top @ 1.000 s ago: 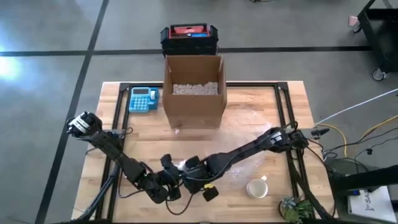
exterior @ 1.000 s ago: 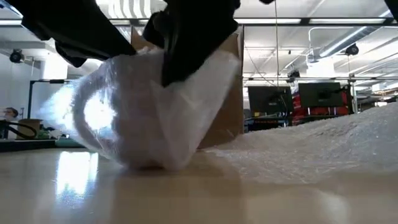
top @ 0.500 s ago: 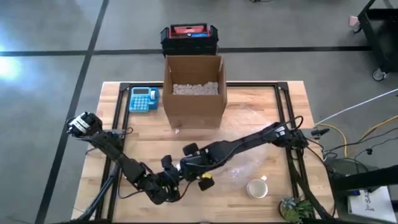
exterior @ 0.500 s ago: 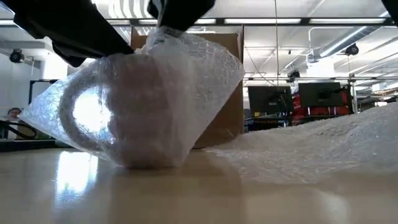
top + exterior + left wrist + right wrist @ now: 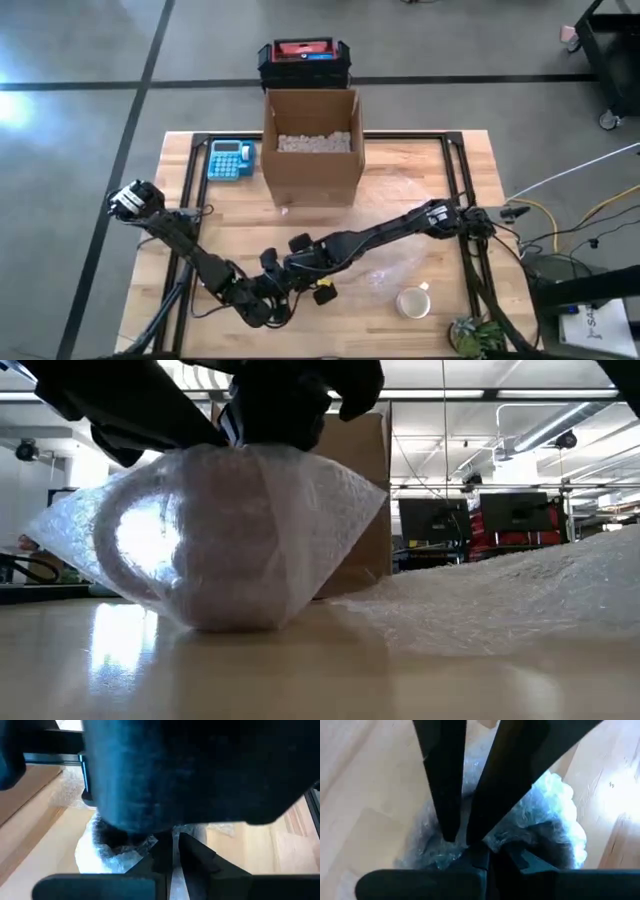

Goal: Wrap mug
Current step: Wrap the purple mug with transparent bubble wrap

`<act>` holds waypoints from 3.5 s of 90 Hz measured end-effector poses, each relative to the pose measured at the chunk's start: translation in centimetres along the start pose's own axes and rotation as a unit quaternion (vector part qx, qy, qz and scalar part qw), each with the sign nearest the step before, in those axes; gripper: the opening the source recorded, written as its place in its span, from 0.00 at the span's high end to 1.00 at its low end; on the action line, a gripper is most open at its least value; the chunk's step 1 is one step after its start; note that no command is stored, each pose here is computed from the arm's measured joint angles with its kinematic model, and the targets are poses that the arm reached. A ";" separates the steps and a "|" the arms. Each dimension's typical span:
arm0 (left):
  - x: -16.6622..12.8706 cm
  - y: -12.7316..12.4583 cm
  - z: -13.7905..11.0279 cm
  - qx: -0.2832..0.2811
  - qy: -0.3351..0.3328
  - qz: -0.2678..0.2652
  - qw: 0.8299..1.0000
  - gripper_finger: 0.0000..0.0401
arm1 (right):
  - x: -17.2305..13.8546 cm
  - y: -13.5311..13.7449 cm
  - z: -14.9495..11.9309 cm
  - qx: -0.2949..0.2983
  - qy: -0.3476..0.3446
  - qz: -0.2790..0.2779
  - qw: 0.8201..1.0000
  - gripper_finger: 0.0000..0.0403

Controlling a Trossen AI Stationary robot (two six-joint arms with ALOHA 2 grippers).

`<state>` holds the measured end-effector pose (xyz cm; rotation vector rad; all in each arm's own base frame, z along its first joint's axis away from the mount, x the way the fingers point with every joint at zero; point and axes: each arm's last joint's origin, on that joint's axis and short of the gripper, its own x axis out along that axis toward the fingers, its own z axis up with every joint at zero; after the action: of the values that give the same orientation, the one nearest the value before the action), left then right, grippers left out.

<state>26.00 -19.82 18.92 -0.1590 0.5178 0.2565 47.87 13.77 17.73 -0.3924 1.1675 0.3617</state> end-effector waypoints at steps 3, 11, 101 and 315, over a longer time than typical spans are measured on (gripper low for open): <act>0.0 0.0 0.0 0.000 0.000 0.000 1.000 0.95 | -0.5 0.0 0.1 0.002 0.002 0.001 1.000 1.00; 0.0 0.0 0.0 0.001 0.000 0.000 1.000 0.95 | -2.2 0.0 0.3 0.004 0.004 0.004 1.000 1.00; 0.0 0.0 0.1 -0.003 -0.003 -0.001 1.000 0.95 | 1.0 -0.6 -0.1 0.015 -0.004 0.012 1.000 1.00; -0.1 -0.3 0.1 -0.007 -0.007 -0.009 1.000 0.95 | -3.6 -0.7 0.7 0.016 -0.057 0.026 0.998 1.00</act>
<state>26.01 -20.07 19.10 -0.1761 0.5013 0.2444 47.53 13.21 21.44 -0.3098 1.0715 0.4047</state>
